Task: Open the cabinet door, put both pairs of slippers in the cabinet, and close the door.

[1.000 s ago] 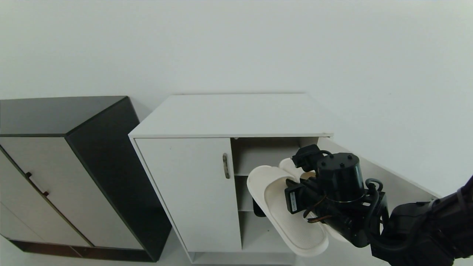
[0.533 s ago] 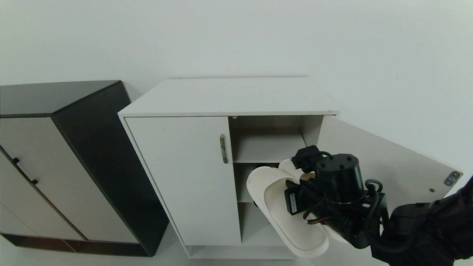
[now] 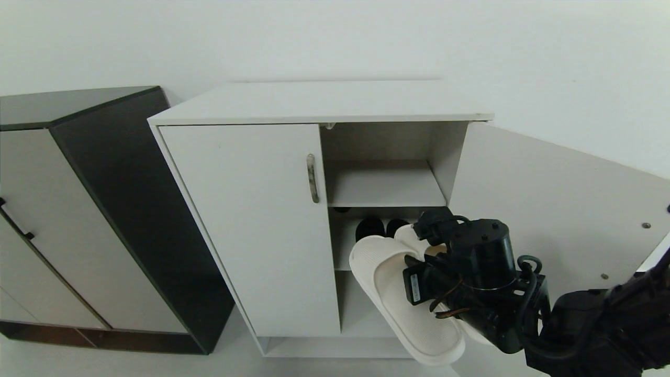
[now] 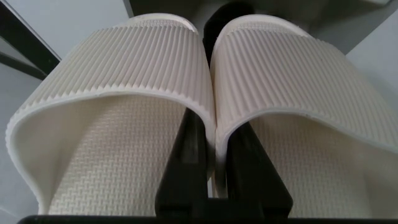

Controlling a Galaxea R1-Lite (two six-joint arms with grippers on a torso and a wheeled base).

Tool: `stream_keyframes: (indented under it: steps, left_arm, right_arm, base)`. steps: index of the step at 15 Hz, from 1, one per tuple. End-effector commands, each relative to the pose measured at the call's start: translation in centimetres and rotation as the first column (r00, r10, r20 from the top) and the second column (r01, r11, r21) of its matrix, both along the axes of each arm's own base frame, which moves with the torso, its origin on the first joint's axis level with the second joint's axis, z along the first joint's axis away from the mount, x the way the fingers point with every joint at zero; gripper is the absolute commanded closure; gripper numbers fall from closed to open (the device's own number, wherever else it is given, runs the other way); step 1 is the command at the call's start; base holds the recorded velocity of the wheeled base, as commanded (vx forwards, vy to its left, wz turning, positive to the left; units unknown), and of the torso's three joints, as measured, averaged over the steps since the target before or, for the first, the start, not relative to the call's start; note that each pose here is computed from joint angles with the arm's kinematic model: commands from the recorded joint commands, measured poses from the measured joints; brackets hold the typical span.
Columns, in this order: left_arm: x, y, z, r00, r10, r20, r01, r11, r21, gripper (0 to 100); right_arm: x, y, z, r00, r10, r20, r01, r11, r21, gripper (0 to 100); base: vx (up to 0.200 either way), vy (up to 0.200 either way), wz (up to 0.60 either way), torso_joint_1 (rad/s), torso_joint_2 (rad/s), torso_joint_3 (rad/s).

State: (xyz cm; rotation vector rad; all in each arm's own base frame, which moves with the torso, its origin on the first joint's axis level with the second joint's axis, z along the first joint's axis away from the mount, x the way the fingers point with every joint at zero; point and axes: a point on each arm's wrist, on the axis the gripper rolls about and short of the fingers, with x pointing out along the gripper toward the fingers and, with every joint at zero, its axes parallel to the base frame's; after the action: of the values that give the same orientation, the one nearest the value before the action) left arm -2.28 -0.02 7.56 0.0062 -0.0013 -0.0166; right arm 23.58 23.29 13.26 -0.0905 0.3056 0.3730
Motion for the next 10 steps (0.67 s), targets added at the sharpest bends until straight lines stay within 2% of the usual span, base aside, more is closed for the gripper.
stream_keyframes:
  steps: [1,7,10]
  left_arm:
    - [0.00,0.00,0.00,1.000,0.000,0.000,0.000,1.000,0.000,100]
    - [0.01,0.00,0.01,1.000,0.000,-0.001,0.000,1.000,0.000,100]
    - [0.00,0.00,0.00,1.000,0.000,0.000,0.000,1.000,0.000,100]
  right_arm:
    - [0.06,0.08,-0.32,1.000,0.000,-0.004,0.000,1.000,-0.004,100]
    - [-0.01,0.15,-0.54,1.000,0.004,-0.007,-0.004,1.000,-0.009,100]
    - [0.00,0.16,-0.68,1.000,0.003,-0.010,-0.004,1.000,-0.011,100]
  base:
    - [0.000,0.000,0.00,-0.110,0.46,0.359]
    - [0.000,0.000,0.00,-0.054,0.43,0.370]
    - [0.000,0.000,0.00,-0.001,0.13,0.113]
